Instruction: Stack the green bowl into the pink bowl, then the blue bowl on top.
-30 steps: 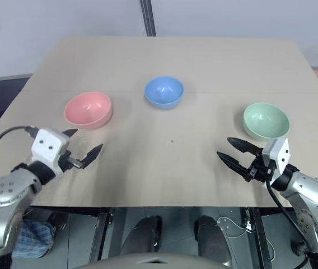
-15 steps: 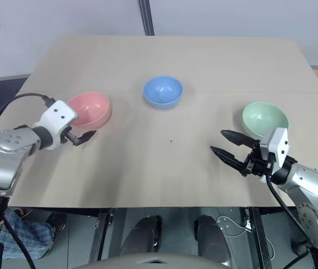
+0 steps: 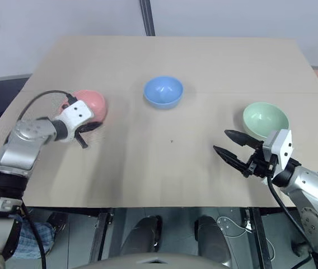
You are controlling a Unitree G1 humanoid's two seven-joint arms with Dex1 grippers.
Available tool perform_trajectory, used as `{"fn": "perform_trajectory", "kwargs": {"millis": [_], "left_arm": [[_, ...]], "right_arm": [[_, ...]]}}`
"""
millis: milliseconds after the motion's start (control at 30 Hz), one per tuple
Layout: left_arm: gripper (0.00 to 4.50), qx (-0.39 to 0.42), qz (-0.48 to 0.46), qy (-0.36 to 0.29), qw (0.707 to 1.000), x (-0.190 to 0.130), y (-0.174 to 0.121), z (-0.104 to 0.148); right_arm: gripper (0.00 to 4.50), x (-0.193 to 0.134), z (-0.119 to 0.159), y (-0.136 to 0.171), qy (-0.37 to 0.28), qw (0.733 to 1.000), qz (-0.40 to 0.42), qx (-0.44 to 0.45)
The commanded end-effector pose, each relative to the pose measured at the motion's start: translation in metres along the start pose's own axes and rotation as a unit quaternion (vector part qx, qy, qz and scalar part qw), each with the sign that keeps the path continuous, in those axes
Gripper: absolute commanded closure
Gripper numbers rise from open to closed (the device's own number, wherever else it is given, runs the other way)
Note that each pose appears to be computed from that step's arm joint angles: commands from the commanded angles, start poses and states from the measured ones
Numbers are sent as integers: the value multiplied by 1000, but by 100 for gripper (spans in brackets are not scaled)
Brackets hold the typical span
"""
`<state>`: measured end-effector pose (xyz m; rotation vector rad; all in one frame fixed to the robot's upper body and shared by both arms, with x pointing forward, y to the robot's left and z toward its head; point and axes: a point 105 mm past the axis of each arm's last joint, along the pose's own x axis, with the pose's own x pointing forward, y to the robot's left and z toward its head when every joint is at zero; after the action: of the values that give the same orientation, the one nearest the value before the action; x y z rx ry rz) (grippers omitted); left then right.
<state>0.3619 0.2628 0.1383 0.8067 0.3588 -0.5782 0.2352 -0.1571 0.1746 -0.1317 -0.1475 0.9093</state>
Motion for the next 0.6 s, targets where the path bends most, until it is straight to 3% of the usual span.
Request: {"fn": "perform_trajectory", "kwargs": {"millis": [33,167,333,433,600], "left_arm": [[441,23,1,-3,1000,-3,6,6],[441,63,-55,-43,996,-1,-14,33],[441,190,-115,-72,972,3,-42,71],[441,278,-153,-105,943,7,-67,101],[441,376,-201,-159,890,10,-111,128]], "right_arm": [[188,-1,14,2,-20,999,1,-28],[188,-2,13,1,-20,999,1,-29],[188,0,12,0,-20,999,4,-28],[188,1,13,-1,-21,999,6,-29],[188,3,12,-2,-23,999,9,-32]]}}
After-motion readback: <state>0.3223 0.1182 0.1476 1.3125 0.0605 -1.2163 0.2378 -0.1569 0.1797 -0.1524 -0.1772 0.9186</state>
